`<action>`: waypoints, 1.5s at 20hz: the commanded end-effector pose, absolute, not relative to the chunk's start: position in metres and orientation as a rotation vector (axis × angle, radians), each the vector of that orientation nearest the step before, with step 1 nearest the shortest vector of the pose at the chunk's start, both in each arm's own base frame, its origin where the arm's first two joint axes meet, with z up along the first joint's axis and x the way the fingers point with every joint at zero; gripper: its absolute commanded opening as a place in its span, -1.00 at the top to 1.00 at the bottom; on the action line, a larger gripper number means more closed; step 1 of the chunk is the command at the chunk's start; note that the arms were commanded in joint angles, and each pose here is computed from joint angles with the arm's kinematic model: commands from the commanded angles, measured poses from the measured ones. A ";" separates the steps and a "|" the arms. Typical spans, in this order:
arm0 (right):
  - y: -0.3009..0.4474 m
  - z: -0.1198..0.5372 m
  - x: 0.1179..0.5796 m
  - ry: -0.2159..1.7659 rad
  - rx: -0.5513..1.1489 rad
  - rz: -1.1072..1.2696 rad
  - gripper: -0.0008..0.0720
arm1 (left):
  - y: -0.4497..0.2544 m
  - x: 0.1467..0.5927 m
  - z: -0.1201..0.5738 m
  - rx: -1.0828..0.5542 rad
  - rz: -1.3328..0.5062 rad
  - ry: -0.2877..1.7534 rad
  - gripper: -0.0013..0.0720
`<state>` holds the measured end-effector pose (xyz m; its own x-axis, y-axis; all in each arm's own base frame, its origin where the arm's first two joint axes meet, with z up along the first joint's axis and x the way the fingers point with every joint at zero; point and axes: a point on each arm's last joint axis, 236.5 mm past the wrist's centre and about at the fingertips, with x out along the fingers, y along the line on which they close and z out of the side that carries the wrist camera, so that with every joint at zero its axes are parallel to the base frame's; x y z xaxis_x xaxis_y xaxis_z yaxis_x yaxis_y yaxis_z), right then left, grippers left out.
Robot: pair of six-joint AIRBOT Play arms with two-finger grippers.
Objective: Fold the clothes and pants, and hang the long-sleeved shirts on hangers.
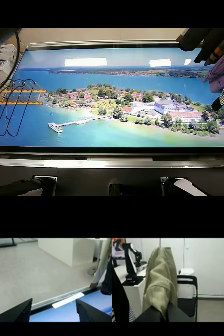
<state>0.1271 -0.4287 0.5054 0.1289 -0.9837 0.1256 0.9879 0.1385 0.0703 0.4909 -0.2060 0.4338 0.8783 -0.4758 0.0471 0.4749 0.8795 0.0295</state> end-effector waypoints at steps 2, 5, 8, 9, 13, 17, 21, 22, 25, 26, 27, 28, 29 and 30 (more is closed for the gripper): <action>-0.415 0.488 0.106 -0.026 -0.002 -1.499 0.92 | -0.200 0.495 0.447 0.014 -0.466 -0.117 -0.70; -0.413 0.478 0.102 0.027 0.018 -1.507 0.91 | -0.198 0.496 0.448 0.024 -0.458 -0.122 -0.70; -0.414 0.476 0.107 0.020 0.033 -1.490 -0.98 | -0.197 0.497 0.447 0.035 -0.451 -0.122 -0.70; -0.412 0.476 0.107 0.018 0.040 -1.488 -0.98 | -0.197 0.497 0.446 0.035 -0.452 -0.121 -0.70; -0.386 0.483 0.089 0.017 0.074 -1.509 -0.97 | -0.200 0.504 0.437 0.037 -0.453 -0.101 -0.70; -0.343 0.464 0.071 0.079 0.223 -1.507 -0.97 | -0.206 0.515 0.417 0.042 -0.460 -0.057 -0.70; -0.291 0.399 0.080 0.336 0.462 -1.390 -0.97 | -0.211 0.527 0.393 0.051 -0.468 0.000 -0.70; -0.278 0.382 0.087 0.422 0.504 -1.338 -0.97 | -0.212 0.529 0.388 0.053 -0.470 0.012 -0.70; -0.230 0.332 0.133 0.657 0.652 -1.041 -0.86 | -0.217 0.531 0.366 0.070 -0.490 0.089 -0.70; -0.212 0.325 0.164 0.663 0.708 -0.885 -0.85 | -0.218 0.529 0.358 0.076 -0.498 0.119 -0.70; -0.188 0.318 0.196 0.667 0.809 -0.713 -0.76 | -0.219 0.527 0.351 0.084 -0.507 0.148 -0.70; -0.168 0.310 0.221 0.685 0.911 -0.563 -0.73 | -0.220 0.525 0.344 0.091 -0.514 0.178 -0.70; -0.151 0.297 0.241 0.733 0.997 -0.437 -0.70 | -0.220 0.523 0.336 0.102 -0.521 0.211 -0.70; -0.135 0.282 0.255 0.800 1.026 -0.349 -0.69 | -0.218 0.520 0.324 0.133 -0.521 0.261 -0.70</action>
<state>0.2008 -0.2097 0.3040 0.5558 -0.3270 -0.7643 0.8024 0.4511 0.3906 0.5267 -0.2182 0.3526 0.8657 -0.4740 -0.1608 0.4865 0.8723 0.0482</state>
